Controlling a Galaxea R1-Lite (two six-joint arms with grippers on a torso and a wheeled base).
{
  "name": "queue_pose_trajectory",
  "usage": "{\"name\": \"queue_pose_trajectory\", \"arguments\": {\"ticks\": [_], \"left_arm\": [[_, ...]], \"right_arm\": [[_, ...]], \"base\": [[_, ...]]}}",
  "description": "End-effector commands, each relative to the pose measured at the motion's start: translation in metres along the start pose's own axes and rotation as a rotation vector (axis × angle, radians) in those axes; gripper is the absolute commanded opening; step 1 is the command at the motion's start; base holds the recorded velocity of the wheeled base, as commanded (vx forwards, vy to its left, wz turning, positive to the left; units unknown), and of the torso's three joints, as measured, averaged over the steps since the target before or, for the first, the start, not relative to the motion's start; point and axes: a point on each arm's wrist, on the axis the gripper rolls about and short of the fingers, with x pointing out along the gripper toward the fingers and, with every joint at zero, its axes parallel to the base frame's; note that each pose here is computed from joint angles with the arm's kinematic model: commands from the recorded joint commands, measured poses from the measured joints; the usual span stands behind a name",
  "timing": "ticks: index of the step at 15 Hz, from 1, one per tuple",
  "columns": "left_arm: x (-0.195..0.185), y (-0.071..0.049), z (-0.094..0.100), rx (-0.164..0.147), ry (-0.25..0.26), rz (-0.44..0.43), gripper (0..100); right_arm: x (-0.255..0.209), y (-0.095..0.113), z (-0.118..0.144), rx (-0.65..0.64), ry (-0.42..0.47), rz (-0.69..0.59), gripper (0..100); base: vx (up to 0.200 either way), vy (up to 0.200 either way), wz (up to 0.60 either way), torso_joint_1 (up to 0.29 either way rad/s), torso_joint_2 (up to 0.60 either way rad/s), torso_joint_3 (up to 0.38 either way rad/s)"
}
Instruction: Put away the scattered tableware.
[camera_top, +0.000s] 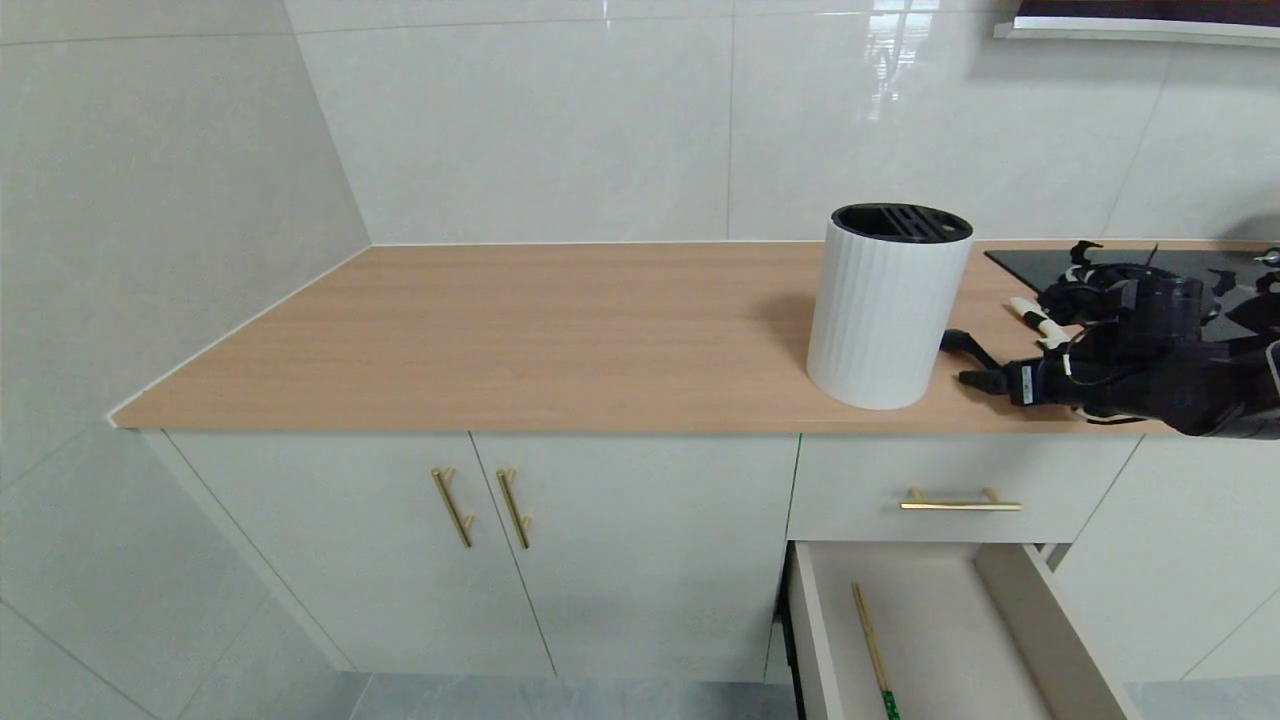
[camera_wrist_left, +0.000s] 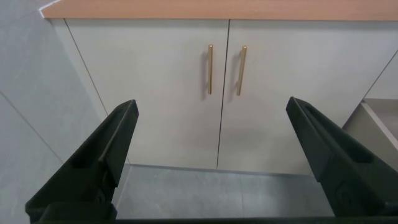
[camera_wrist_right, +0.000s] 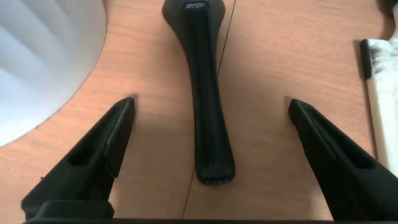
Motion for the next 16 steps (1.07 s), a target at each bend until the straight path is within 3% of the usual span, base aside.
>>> {"name": "queue_pose_trajectory", "arguments": {"ticks": [1,10,13,16], "left_arm": [[0.000,0.000,0.000,-0.001,0.002,0.000,100],[0.000,0.000,0.000,-0.001,0.002,0.000,100],[0.000,0.000,0.000,-0.001,0.000,0.000,100],[0.000,0.000,0.000,-0.001,0.000,0.000,100]], "right_arm": [[0.004,0.000,-0.003,0.005,0.007,0.003,0],[0.000,0.003,0.003,0.012,-0.005,-0.007,0],[-0.035,0.009,0.034,0.137,-0.039,-0.069,0],[-0.099,0.022,0.055,0.296,0.032,-0.094,0]], "base": [[0.000,0.000,0.00,0.000,0.00,0.000],[0.000,0.000,0.00,0.000,0.00,0.000],[0.000,0.000,0.00,0.000,0.00,0.000],[0.000,0.000,0.00,0.000,0.00,0.000]]}}
